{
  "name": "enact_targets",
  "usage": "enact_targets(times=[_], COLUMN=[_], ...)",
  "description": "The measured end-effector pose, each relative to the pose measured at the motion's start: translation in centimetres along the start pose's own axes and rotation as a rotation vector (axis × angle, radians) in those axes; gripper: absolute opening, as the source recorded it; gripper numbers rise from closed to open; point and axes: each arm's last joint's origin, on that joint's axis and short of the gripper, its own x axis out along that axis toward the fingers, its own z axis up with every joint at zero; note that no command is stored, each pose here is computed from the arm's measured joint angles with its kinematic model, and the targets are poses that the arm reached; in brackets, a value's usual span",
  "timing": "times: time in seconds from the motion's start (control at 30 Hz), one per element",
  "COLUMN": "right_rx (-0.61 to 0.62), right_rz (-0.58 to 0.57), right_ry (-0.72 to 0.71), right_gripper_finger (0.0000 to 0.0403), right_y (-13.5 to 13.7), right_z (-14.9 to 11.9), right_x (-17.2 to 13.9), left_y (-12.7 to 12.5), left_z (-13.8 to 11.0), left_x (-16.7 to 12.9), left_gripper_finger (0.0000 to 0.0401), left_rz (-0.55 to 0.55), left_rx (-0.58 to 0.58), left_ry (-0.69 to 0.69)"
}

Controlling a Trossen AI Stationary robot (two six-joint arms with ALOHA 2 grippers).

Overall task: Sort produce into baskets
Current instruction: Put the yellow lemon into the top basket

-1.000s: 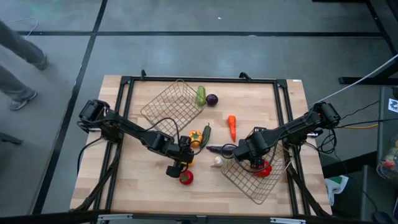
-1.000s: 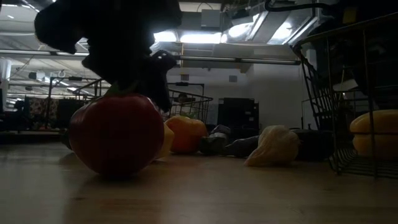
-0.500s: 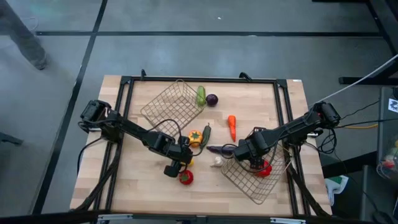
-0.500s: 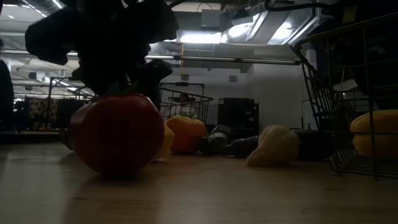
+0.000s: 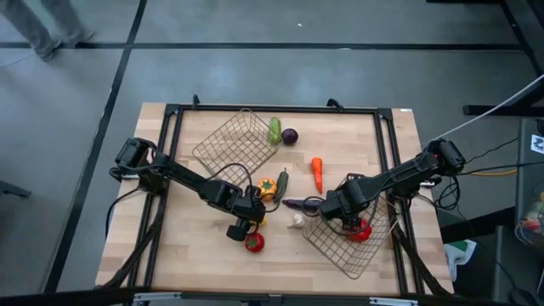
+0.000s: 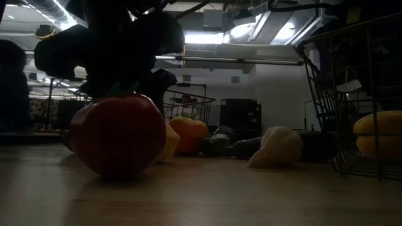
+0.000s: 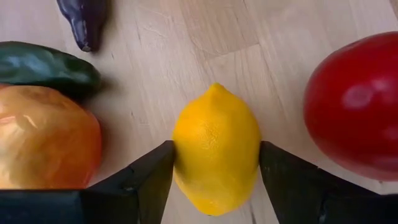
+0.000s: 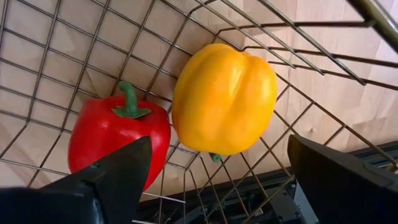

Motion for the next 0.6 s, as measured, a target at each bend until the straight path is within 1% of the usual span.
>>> enact_targets(times=[0.17,0.27,0.47,0.6], right_rx=[-0.003,-0.003,-0.002,0.004], right_rz=[0.006,0.015,0.060,0.054], right_ry=[0.030,0.025,-0.067,-0.163], right_gripper_finger=[0.0370,0.0370,0.0370,0.0370], right_y=[-0.1,-0.3,-1.3,-2.1], right_z=[-0.3,-0.7,-2.1,-3.2], right_x=[-0.1,-0.4,-2.2,-3.4], left_y=[0.0,0.0,0.0,0.2], left_z=[0.0,0.0,0.3,1.1], left_x=[0.0,0.0,-0.1,-0.4], left_gripper_finger=[0.0188,0.0176,0.0180,0.0181], left_rz=[-0.005,-0.006,-0.011,-0.013], left_rx=[-0.002,-0.004,-0.005,-0.011], left_ry=[0.001,0.000,-0.005,-0.025])
